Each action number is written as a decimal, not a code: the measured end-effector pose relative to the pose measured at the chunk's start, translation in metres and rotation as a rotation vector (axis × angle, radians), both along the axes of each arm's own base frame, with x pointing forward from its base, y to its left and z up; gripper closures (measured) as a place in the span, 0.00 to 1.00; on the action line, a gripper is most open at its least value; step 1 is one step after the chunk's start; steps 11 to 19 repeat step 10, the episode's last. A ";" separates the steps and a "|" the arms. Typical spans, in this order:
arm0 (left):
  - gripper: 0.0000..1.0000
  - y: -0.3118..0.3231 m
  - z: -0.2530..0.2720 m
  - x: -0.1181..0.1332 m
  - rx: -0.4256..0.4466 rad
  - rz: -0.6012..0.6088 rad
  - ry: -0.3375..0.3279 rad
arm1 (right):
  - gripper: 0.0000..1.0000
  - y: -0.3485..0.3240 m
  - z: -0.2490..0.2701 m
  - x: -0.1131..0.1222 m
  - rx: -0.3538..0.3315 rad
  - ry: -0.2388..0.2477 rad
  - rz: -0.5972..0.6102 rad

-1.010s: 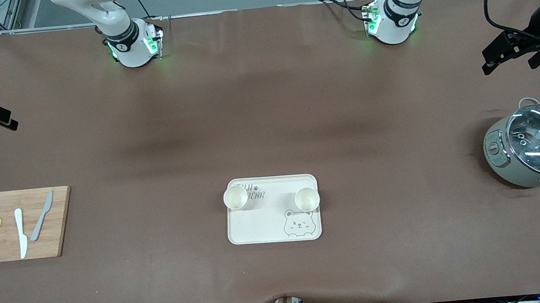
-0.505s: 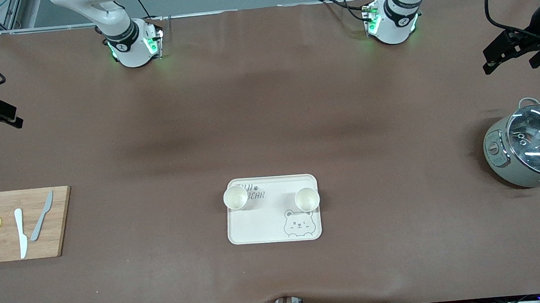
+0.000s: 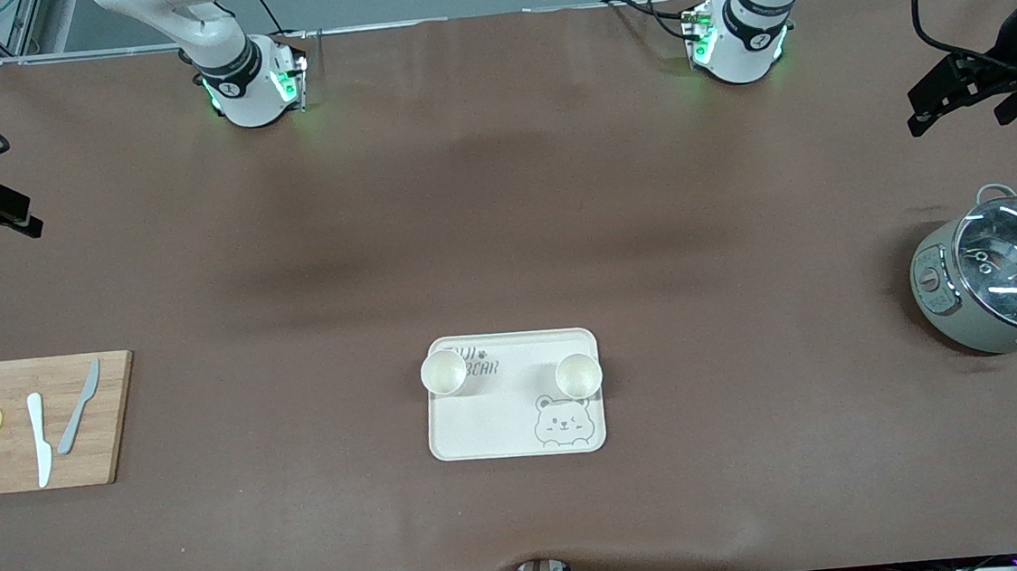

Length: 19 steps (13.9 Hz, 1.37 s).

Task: Place white IKEA cup upright on tray with both arms

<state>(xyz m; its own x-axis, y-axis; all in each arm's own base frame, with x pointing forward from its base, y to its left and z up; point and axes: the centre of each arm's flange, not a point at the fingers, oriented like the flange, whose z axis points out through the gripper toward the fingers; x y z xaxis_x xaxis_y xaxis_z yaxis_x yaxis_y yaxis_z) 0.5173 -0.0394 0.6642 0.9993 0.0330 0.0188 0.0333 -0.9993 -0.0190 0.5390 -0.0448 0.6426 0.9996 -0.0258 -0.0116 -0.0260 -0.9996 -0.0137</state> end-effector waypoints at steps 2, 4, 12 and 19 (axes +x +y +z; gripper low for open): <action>0.00 0.000 0.000 0.000 0.000 0.000 0.003 | 0.00 0.000 0.006 0.000 -0.001 -0.009 0.001; 0.00 0.000 -0.001 -0.001 0.000 0.000 0.006 | 0.00 0.000 0.007 0.000 -0.001 -0.011 0.004; 0.00 0.000 -0.001 -0.001 0.001 0.000 0.007 | 0.00 0.000 0.006 0.000 0.003 -0.009 0.003; 0.00 0.000 -0.001 -0.001 0.001 0.000 0.007 | 0.00 0.000 0.006 0.000 0.003 -0.009 0.003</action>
